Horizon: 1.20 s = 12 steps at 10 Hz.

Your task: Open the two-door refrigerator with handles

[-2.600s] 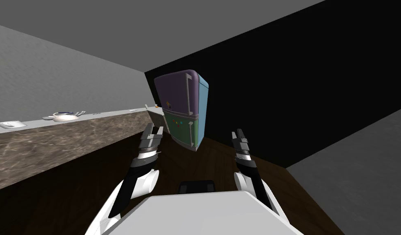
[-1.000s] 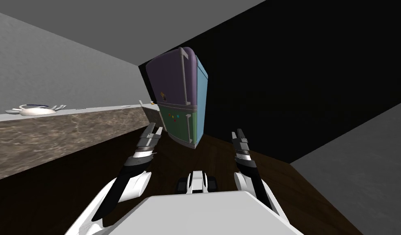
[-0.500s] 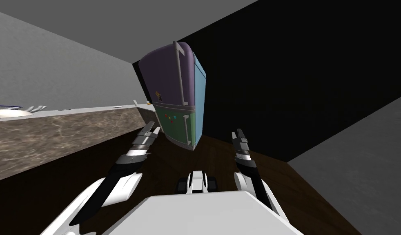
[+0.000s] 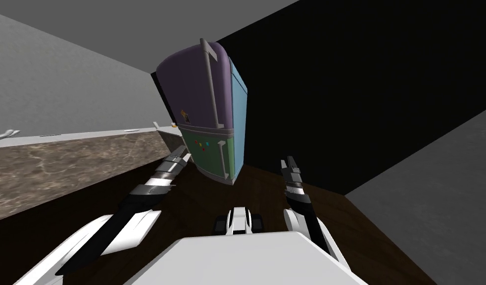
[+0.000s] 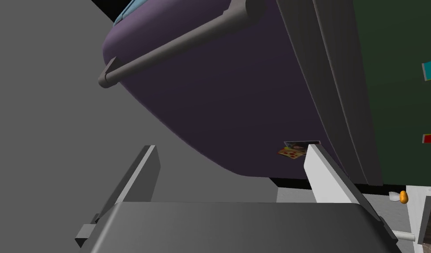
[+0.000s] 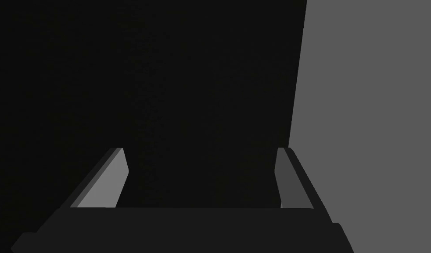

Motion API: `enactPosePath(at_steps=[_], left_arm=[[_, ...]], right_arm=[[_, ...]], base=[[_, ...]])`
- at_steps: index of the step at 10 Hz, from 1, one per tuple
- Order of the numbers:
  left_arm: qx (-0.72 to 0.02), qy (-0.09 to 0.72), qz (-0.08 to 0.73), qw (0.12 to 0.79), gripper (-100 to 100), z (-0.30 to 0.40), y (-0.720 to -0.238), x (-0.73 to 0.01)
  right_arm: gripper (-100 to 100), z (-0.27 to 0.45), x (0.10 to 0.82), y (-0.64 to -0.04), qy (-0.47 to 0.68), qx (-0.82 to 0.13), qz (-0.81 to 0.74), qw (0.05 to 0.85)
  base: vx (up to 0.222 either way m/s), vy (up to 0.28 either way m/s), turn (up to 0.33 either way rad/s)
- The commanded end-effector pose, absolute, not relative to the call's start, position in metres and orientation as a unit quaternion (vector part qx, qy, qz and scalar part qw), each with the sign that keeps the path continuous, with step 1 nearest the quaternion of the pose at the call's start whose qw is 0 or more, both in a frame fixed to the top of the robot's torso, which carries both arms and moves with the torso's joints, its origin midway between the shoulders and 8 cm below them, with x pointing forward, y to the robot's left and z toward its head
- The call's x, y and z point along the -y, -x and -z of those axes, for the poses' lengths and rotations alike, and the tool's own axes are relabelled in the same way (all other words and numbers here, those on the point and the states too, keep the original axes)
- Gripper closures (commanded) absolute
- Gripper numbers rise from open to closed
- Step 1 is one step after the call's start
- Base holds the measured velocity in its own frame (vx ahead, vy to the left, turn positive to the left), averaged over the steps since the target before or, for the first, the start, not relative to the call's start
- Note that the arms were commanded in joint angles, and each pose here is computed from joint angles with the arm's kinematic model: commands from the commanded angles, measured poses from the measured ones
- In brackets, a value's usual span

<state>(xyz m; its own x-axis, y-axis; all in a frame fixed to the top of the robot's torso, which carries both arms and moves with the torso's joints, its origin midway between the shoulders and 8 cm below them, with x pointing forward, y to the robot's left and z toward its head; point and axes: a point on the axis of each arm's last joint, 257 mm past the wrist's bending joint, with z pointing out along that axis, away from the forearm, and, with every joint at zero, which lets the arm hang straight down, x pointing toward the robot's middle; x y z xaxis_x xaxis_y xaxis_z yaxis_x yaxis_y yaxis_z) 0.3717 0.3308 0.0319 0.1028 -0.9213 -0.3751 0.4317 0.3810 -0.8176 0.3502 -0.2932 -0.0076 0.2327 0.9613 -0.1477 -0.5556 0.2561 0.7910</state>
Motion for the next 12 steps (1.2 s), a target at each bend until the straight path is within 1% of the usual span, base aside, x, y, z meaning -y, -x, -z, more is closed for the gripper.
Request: enactPosePath(at_steps=[1, 7, 12], left_arm=[[-0.484, 0.272, 0.464, 0.691, -100, -0.034, -0.376, -0.345], [-0.532, 0.286, 0.403, 0.688, -100, -0.035, -0.388, -0.376], [-0.557, 0.292, 0.361, 0.689, -100, -0.04, -0.395, -0.397]], right_arm=[[0, 0.008, 0.293, -0.35, -0.309, -0.328, -0.526, 0.722], [0, 0.008, 0.293, -0.35, -0.309, -0.328, -0.526, 0.722], [0, 0.008, 0.293, -0.35, -0.309, -0.328, -0.526, 0.722]], base=[[0.088, -0.016, -0.067], [0.088, -0.008, -0.059], [0.077, -0.006, -0.05]])
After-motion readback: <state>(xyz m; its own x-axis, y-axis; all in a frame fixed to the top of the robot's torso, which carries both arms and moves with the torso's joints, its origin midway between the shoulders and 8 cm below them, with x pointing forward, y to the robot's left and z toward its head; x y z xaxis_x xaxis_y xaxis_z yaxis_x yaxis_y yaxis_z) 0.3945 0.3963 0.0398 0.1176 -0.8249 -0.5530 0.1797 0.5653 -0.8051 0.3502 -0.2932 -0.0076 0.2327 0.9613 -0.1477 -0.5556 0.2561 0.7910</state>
